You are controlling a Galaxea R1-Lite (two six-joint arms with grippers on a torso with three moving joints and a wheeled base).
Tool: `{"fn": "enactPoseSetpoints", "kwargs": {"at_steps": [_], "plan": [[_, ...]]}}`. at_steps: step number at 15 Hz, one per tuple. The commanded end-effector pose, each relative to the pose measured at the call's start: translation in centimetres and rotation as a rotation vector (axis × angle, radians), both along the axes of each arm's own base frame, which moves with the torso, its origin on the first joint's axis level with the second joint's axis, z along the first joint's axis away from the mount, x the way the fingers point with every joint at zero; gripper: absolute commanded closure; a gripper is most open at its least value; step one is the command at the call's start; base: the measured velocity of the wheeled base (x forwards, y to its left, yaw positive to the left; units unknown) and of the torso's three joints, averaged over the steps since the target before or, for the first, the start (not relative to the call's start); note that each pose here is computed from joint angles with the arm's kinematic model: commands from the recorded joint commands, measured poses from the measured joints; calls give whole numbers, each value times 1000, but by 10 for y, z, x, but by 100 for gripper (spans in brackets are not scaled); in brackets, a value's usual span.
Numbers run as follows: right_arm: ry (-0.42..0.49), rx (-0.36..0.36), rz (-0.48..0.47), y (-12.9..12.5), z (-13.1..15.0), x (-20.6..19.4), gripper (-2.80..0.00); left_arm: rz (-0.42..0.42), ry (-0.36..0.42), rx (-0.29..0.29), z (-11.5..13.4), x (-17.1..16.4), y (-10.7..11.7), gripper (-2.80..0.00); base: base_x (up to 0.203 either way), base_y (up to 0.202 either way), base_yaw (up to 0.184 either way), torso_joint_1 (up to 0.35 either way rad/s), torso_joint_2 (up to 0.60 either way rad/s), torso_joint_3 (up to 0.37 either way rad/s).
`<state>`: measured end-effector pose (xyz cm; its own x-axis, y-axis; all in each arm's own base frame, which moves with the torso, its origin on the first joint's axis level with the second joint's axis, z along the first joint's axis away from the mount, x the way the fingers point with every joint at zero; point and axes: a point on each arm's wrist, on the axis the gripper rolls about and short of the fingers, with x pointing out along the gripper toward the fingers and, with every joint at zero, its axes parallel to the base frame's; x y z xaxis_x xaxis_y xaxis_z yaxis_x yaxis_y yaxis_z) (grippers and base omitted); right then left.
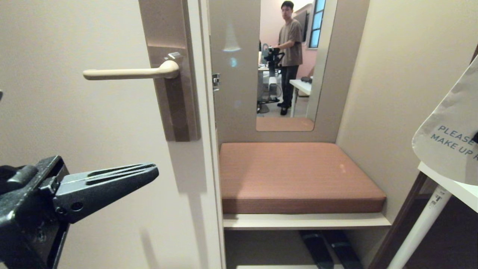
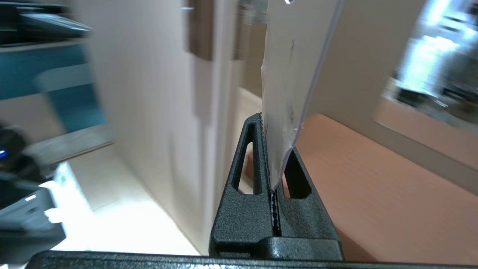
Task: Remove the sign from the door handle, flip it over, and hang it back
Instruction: Hand it to the other hand
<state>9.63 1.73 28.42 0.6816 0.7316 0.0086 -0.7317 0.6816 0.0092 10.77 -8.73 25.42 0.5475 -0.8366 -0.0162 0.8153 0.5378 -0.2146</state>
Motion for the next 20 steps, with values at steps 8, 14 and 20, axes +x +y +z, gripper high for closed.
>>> {"fn": "enactPoseSetpoints", "kwargs": {"at_steps": [8, 14, 20], "plan": [[67, 2, 291, 12, -9, 18, 0, -93, 17, 36, -15, 12, -27, 0, 0, 0, 0, 0, 0, 0], [84, -1, 388, 28, -15, 42, 0, -145, -14, 78, -28, 21, -37, 0, 0, 0, 0, 0, 0, 0], [71, -5, 502, 49, -15, 54, 0, -179, -63, 60, -27, 24, -40, 0, 0, 0, 0, 0, 0, 0]]}}
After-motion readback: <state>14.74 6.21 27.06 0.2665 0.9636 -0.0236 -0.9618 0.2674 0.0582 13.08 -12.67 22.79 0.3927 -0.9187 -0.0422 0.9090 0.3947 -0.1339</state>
